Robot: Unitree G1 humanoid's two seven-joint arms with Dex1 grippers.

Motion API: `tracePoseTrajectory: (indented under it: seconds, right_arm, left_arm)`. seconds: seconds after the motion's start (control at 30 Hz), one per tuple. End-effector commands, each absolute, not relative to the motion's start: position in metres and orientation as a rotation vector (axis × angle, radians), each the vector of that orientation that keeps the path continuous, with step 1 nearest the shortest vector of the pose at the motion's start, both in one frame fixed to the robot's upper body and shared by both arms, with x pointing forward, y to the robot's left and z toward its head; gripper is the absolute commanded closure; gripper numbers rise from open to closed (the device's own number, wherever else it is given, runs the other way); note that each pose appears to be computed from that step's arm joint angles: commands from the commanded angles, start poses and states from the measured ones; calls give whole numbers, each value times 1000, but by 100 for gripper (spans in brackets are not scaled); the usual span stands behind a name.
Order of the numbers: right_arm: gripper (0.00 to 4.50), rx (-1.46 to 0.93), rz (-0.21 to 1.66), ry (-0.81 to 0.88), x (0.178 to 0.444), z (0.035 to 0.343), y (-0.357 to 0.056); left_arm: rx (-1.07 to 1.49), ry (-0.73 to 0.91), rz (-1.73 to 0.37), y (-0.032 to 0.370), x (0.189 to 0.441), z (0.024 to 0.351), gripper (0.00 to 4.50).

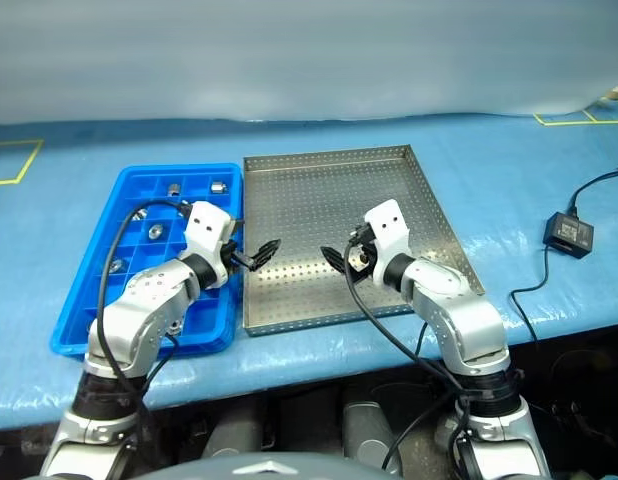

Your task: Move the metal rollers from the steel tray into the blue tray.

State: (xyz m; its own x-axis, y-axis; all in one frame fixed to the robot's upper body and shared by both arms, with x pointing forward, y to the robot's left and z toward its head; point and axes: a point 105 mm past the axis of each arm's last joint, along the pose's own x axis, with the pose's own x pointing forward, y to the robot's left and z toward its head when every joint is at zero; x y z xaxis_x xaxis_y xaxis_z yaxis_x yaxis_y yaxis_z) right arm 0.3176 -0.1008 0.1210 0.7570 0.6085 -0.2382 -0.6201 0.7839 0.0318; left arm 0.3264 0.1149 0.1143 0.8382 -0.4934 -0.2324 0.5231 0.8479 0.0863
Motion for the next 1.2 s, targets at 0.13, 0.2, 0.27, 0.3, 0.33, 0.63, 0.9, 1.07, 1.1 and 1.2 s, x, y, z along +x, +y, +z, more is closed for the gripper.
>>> tracePoseTrajectory:
  seconds: [0.13, 0.2, 0.27, 0.3, 0.33, 0.63, 0.9, 1.07, 1.1, 1.2]
  right_arm:
    - [3, -49, 616, 150, 318, 140, -110]
    - [3, -45, 620, 148, 318, 140, -108]
    - [3, -45, 637, 148, 317, 139, -104]
    - [3, -47, 644, 147, 318, 140, -103]
    - [3, -50, 647, 146, 319, 140, -102]
    - [3, -72, 647, 143, 322, 141, -101]
    - [3, -76, 685, 150, 321, 139, -95]
    - [3, -88, 673, 135, 325, 143, -98]
    - [3, -88, 673, 134, 325, 144, -97]
    - [3, -83, 675, 140, 323, 140, -96]
  left_arm:
    - [209, 168, -575, 109, 326, 127, 0]
    - [214, 165, -575, 109, 326, 128, 0]
    - [214, 168, -565, 111, 325, 128, 0]
    - [215, 167, -566, 111, 324, 128, 0]
    - [218, 167, -567, 111, 323, 128, 0]
    - [230, 180, -558, 111, 314, 123, 0]
    - [233, 166, -534, 116, 313, 127, 0]
    - [243, 177, -557, 112, 311, 125, 0]
    - [246, 175, -562, 111, 311, 126, 0]
    - [243, 178, -545, 113, 312, 124, 0]
